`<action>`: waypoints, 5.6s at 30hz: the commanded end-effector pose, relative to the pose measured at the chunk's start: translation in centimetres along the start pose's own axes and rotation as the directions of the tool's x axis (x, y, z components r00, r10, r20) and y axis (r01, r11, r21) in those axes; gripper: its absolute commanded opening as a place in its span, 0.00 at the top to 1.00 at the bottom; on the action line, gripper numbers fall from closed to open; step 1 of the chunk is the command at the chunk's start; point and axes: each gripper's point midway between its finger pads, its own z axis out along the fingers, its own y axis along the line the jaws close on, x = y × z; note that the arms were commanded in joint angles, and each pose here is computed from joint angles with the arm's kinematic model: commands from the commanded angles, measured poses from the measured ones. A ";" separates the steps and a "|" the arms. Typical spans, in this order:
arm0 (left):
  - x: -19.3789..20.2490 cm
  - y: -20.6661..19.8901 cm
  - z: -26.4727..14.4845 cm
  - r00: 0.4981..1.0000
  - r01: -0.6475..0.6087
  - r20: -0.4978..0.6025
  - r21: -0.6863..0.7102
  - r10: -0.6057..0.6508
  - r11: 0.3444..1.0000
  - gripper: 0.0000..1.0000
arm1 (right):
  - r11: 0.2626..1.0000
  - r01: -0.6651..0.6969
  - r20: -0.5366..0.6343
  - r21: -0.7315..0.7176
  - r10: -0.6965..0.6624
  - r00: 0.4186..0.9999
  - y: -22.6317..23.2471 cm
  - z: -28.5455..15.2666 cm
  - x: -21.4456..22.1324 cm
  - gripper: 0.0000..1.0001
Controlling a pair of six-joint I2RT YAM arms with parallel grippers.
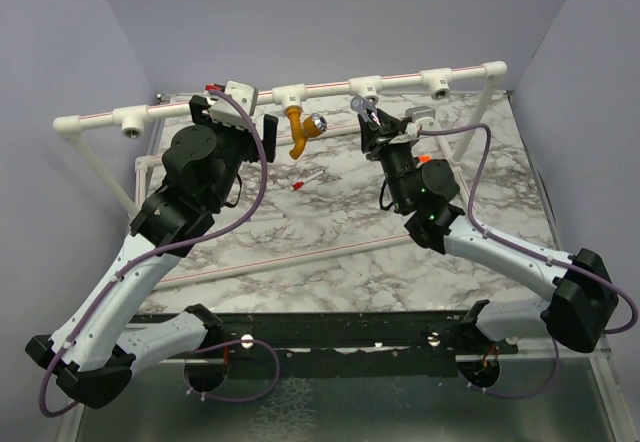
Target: Install the water faucets
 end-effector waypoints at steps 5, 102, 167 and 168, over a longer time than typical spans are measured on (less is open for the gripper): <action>-0.4 0.4 -0.5 1.000 -0.007 0.021 -0.023 0.008 1.000 0.10 | 0.896 -0.420 0.049 0.143 0.417 0.907 -0.7 -0.1 1.3 0.99; -0.2 0.8 -0.8 1.000 -0.012 0.024 -0.043 0.013 0.999 0.10 | 0.994 0.104 0.071 0.017 -0.105 0.992 -0.6 2.1 -4.1 1.00; -2.0 -1.5 -3.9 0.992 0.126 -0.010 0.142 -0.126 0.982 0.01 | 0.881 0.421 -0.365 0.216 -0.327 0.872 -14.2 -15.5 6.4 0.00; -1.8 -1.6 -3.9 0.992 0.124 -0.018 0.148 -0.122 0.981 0.01 | 0.877 0.431 -0.377 0.212 -0.333 0.864 -14.3 -15.9 7.6 0.00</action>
